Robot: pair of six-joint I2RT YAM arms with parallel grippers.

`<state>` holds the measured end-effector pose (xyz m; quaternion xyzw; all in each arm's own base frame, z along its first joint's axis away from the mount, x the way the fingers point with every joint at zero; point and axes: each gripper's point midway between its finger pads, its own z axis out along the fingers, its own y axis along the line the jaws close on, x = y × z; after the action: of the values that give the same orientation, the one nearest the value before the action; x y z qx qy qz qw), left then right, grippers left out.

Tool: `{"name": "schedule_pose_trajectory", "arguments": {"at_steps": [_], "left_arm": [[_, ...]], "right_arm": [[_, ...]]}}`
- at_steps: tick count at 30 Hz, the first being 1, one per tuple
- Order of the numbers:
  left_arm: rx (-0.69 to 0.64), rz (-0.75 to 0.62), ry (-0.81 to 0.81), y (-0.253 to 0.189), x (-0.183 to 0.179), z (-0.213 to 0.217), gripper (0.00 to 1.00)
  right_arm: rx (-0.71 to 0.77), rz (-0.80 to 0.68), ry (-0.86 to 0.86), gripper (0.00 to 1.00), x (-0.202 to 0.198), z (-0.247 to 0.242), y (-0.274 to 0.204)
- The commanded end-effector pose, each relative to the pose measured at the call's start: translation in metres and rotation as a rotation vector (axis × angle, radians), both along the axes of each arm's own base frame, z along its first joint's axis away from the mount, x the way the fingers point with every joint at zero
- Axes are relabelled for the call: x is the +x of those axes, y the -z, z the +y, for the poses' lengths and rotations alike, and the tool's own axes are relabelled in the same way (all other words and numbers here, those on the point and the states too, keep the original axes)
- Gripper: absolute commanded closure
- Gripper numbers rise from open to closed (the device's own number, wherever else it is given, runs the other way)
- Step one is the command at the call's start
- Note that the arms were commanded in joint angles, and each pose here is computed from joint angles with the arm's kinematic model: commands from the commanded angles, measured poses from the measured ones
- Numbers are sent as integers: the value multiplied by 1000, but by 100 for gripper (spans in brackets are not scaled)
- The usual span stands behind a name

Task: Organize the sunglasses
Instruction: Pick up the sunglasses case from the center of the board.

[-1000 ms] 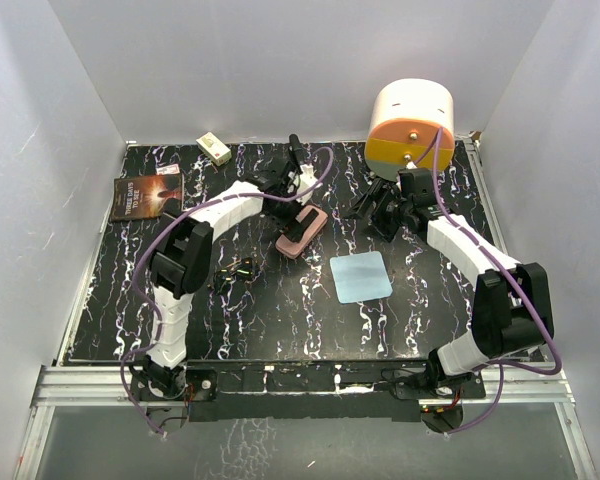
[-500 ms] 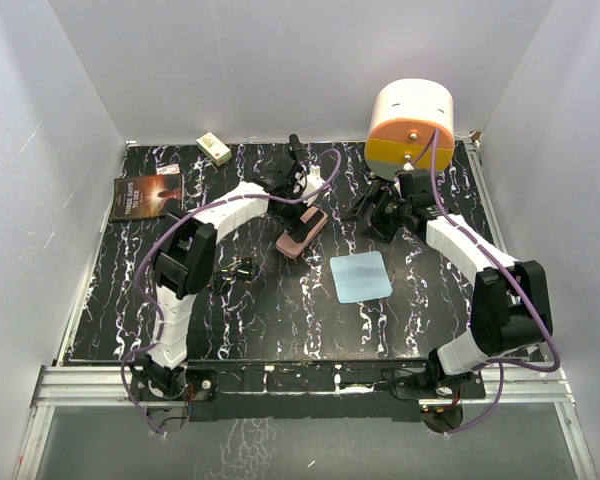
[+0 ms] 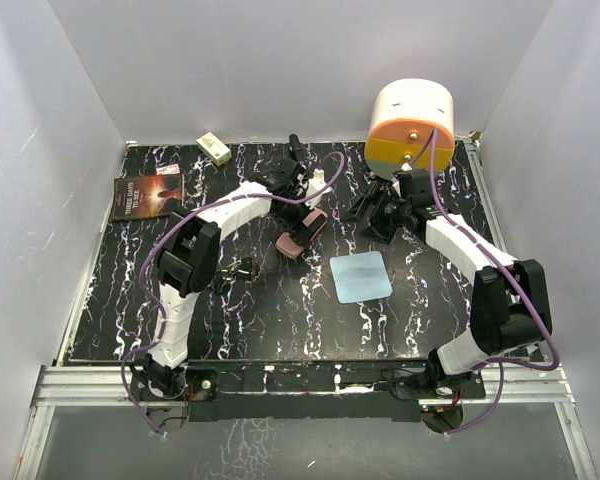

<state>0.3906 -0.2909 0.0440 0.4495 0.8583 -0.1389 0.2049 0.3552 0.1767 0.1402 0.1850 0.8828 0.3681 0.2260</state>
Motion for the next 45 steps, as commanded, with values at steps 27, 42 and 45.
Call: {"name": "schedule_pose_trajectory", "arguments": {"at_steps": [27, 42, 45], "left_arm": [[-13, 45, 34, 1, -5, -8, 20], [-55, 48, -42, -10, -1, -12, 100], [-102, 59, -64, -21, 0, -15, 100]], "right_arm": [[34, -51, -19, 26, 9, -5, 2], [22, -29, -18, 26, 6, -7, 13], [17, -37, -17, 25, 7, -9, 12]]}}
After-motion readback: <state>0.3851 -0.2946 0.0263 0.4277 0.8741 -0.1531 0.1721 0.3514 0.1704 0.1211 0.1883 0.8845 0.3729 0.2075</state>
